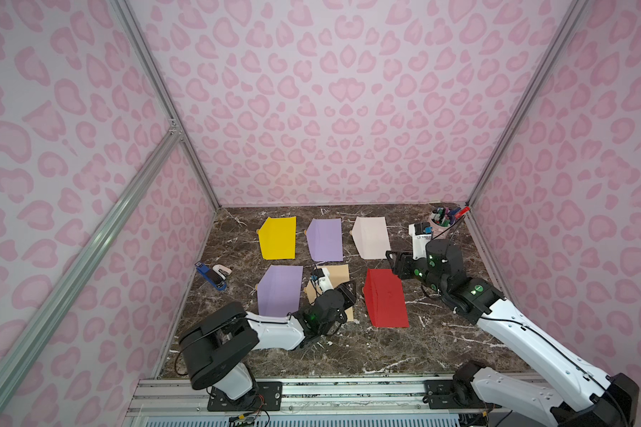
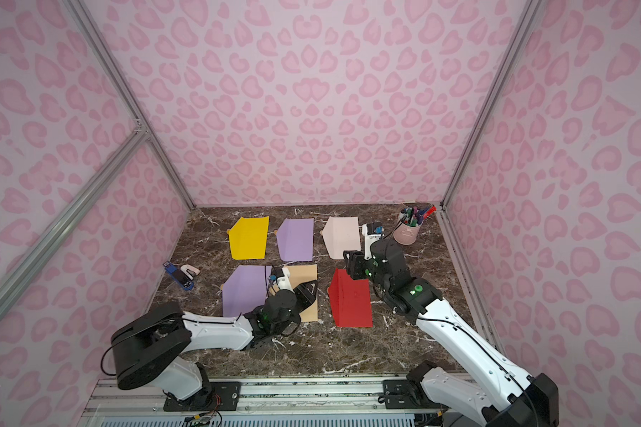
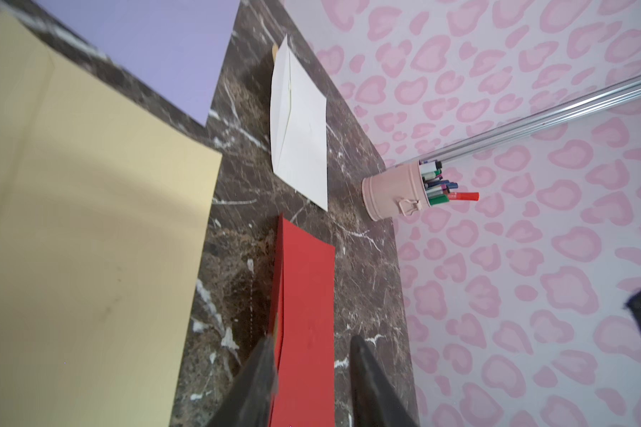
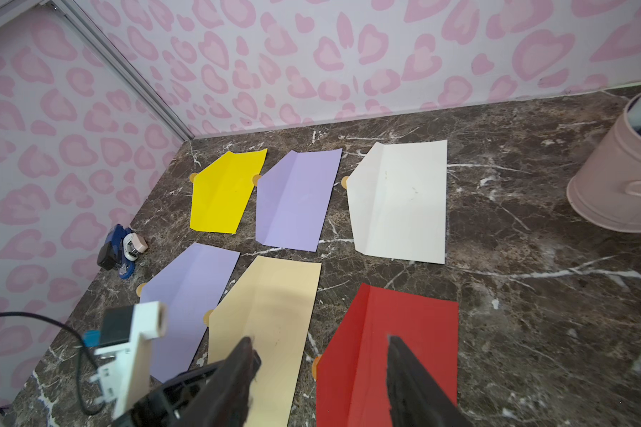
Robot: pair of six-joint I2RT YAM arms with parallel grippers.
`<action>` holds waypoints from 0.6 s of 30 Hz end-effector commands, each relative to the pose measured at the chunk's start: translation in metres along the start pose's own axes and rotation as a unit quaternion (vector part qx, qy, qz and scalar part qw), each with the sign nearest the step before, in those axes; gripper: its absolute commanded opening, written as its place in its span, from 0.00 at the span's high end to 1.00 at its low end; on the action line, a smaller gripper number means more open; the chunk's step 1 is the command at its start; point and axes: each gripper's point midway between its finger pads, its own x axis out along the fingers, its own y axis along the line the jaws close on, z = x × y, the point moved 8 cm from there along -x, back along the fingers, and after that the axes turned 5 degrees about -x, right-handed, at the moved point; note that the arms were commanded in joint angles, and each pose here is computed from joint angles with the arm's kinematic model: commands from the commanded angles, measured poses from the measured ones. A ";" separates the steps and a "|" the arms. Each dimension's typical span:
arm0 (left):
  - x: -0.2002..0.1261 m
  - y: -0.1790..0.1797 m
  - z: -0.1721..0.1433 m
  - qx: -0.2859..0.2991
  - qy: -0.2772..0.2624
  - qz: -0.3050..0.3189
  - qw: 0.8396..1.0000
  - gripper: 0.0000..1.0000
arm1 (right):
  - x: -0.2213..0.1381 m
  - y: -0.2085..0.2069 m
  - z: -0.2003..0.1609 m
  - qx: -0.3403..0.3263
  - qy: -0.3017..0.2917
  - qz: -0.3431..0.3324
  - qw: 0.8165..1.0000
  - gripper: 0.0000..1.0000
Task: Open the envelope
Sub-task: Place the envelope at the center of the board, then reset both arms
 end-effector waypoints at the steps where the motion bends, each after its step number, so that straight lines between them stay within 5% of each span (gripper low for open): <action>1: -0.022 -0.002 0.038 0.135 -0.093 0.090 0.982 0.45 | -0.001 -0.001 0.003 -0.015 -0.015 -0.003 1.000 0.36; 5: -0.060 -0.005 0.107 0.207 -0.171 0.148 0.952 0.05 | 0.002 -0.012 -0.003 -0.028 -0.035 -0.012 0.999 0.25; 7: -0.076 0.001 0.141 0.245 -0.198 0.152 0.937 0.04 | 0.003 -0.024 -0.007 -0.028 -0.052 -0.025 0.998 0.19; 11: -0.105 0.033 0.188 0.306 -0.270 0.242 0.880 0.04 | 0.011 -0.051 -0.022 -0.017 -0.073 -0.065 0.995 0.10; 18: -0.102 0.079 0.209 0.359 -0.306 0.306 0.827 0.04 | 0.030 -0.085 -0.040 -0.060 -0.064 -0.167 0.982 0.09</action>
